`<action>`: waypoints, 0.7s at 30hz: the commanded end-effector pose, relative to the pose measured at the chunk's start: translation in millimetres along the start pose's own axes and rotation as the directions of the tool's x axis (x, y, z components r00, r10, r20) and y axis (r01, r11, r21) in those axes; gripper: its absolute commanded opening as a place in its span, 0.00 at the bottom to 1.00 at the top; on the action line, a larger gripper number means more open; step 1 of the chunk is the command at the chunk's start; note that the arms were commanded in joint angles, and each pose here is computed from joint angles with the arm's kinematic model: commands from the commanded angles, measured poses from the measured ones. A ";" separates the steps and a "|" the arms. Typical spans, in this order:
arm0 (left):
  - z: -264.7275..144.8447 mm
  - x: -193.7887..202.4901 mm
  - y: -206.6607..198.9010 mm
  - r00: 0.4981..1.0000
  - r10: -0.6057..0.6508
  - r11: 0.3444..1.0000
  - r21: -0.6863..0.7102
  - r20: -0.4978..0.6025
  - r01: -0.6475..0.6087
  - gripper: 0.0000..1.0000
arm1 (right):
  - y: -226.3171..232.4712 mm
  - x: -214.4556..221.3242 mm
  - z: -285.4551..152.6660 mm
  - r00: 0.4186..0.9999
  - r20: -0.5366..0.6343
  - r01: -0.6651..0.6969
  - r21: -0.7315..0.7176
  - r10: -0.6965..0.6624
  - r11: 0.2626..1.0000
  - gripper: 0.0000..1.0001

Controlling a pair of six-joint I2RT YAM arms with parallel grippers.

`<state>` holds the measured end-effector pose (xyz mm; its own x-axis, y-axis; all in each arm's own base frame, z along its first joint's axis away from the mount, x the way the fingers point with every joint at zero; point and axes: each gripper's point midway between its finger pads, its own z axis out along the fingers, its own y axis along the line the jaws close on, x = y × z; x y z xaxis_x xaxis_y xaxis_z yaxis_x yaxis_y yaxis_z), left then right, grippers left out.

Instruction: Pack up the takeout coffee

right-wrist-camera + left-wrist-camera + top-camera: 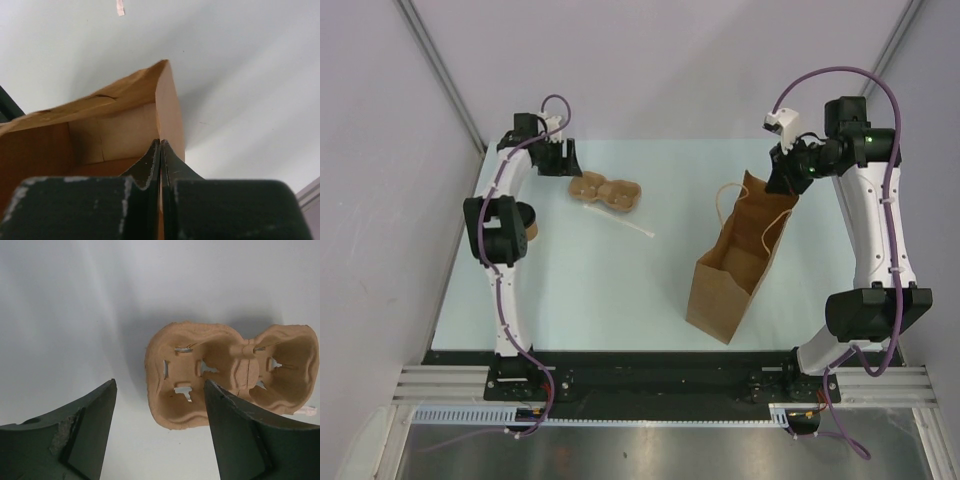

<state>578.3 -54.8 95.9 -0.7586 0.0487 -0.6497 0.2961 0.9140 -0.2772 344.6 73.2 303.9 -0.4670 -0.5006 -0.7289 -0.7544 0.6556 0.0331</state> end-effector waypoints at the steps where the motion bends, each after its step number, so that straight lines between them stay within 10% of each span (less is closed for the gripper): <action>1: 9.9 -4.5 -8.9 1.000 -0.020 0.997 0.068 0.016 0.019 0.72 | 8.0 -13.1 -7.2 0.998 0.046 0.030 0.009 -0.030 1.000 0.00; 13: 26.1 12.9 -9.8 0.998 -0.051 0.992 0.113 -0.020 0.053 0.44 | 15.4 -40.7 -7.5 0.993 0.116 0.006 -0.006 -0.005 1.000 0.00; 21: 33.4 25.4 -4.4 0.996 -0.065 0.993 0.092 -0.060 0.070 0.44 | 28.8 -57.8 -8.1 0.986 0.168 -0.002 -0.049 0.010 0.999 0.00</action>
<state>573.3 -68.4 54.0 -0.8137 0.0149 -0.5810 0.2860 0.8805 -0.3780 343.9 103.8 322.7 -0.4591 -0.4332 -0.7756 -0.7587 0.6453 0.0886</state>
